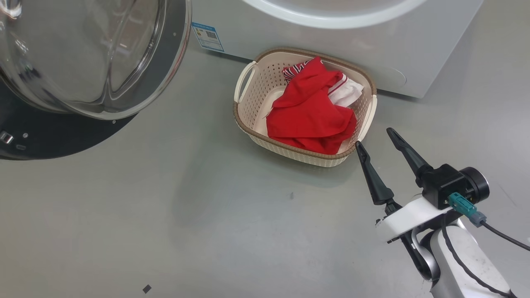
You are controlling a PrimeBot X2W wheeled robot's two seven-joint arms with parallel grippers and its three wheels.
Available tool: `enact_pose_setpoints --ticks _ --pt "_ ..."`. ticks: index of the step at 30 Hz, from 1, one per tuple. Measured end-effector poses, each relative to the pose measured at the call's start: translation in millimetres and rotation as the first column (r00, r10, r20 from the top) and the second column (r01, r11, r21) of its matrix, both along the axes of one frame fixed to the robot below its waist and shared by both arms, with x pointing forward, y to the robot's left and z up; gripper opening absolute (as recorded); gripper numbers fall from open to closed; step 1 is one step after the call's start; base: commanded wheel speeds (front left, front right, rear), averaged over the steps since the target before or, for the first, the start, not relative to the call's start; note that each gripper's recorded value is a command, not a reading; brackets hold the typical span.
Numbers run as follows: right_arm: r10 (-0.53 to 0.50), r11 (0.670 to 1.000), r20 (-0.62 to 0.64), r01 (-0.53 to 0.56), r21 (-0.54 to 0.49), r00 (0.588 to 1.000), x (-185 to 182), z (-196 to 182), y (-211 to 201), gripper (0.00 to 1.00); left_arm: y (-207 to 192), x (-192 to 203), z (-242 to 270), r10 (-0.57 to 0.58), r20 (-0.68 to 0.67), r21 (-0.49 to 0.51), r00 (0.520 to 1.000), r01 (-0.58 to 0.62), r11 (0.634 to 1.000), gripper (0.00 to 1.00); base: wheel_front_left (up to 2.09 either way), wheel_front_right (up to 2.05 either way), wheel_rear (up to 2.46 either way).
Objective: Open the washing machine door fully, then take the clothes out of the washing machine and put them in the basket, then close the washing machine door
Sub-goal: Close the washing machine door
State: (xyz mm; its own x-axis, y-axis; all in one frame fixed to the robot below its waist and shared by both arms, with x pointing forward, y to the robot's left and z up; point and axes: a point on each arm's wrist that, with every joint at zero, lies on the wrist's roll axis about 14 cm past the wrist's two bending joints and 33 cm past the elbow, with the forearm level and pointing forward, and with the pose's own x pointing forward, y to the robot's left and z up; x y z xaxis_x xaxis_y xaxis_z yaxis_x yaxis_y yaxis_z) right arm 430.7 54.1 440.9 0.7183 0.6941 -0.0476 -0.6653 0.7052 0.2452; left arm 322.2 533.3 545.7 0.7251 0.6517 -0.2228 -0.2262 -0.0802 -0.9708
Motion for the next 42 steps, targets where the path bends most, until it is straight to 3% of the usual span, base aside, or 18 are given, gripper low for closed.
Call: enact_pose_setpoints --ticks 9,22,42 --pt "-0.007 1.0 -0.004 0.007 0.002 1.0 2 -2 -3 1.0 -21 17 -32 -0.113 -0.063 -0.096 0.992 0.107 0.99 0.0 0.0 0.0 0.0" --pt "-0.004 1.0 -0.001 0.004 0.003 1.0 1 -1 -2 1.0 -46 42 -32 -0.278 -0.058 -0.138 0.959 0.269 0.953 0.0 0.0 0.0 0.0" --pt "-0.013 1.0 0.004 0.013 0.006 1.0 3 3 0 1.0 -77 54 -28 -0.454 -0.006 -0.115 0.891 0.451 0.885 0.0 0.0 0.0 0.0"
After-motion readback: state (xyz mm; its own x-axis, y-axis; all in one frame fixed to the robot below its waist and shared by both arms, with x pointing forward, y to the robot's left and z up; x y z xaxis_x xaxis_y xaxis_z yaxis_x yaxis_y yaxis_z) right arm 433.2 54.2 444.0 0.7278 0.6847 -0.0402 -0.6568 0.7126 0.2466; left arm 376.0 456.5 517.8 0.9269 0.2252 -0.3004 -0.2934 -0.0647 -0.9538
